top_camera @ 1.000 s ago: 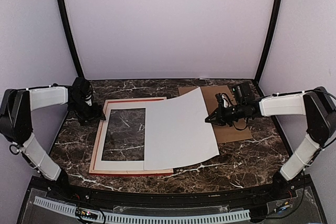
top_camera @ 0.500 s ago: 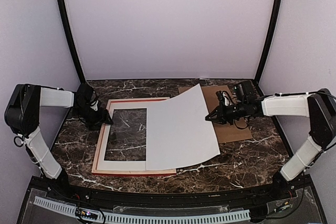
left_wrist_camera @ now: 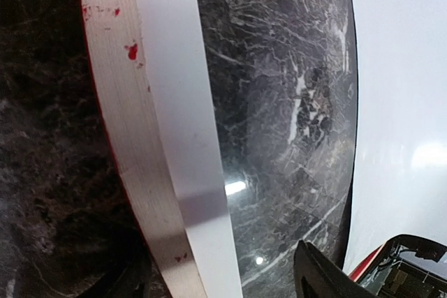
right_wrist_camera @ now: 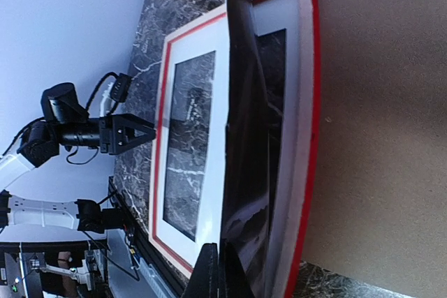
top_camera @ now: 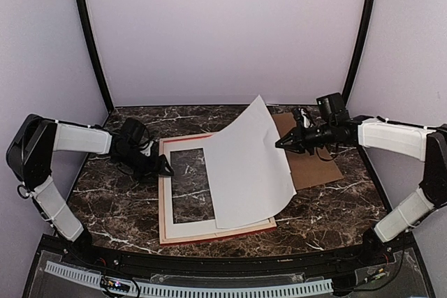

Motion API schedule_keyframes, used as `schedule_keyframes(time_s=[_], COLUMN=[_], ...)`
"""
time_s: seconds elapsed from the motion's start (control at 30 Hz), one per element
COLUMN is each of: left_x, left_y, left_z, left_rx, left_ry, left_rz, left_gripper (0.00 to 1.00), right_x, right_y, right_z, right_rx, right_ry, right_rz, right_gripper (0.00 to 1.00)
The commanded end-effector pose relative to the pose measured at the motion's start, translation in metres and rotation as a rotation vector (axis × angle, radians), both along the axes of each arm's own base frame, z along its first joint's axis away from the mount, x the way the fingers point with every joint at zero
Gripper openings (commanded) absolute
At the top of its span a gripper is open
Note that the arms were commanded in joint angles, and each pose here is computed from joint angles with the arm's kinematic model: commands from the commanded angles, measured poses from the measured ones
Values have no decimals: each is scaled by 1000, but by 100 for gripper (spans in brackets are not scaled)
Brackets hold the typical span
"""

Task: Put the photo into the frame
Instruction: Place the photo on the mat board.

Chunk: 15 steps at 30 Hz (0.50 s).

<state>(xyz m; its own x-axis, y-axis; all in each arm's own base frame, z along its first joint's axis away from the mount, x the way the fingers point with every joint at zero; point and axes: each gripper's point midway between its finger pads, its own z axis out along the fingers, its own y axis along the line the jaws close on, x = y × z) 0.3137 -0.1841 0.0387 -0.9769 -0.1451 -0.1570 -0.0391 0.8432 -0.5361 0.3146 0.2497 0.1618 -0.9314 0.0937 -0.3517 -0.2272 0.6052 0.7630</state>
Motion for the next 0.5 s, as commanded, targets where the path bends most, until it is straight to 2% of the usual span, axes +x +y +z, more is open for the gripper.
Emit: schedule_keyframes(time_s=[0.0,0.27,0.47], left_x=[-3,20,29], left_y=[-7,30,84], left_z=[28,61,79], left_rx=[-48,99,150], left_ry=[-33,-150,-221], left_rz=[22,120,271], left_gripper=[73,75,76], right_x=[4,-11,-32], right_y=[10,59,112], right_z=[59,119,157], right_rx=[94,188,259], right_ry=[-90,-152,-185], right_rz=[20,101,209], right_gripper=[0,0,0])
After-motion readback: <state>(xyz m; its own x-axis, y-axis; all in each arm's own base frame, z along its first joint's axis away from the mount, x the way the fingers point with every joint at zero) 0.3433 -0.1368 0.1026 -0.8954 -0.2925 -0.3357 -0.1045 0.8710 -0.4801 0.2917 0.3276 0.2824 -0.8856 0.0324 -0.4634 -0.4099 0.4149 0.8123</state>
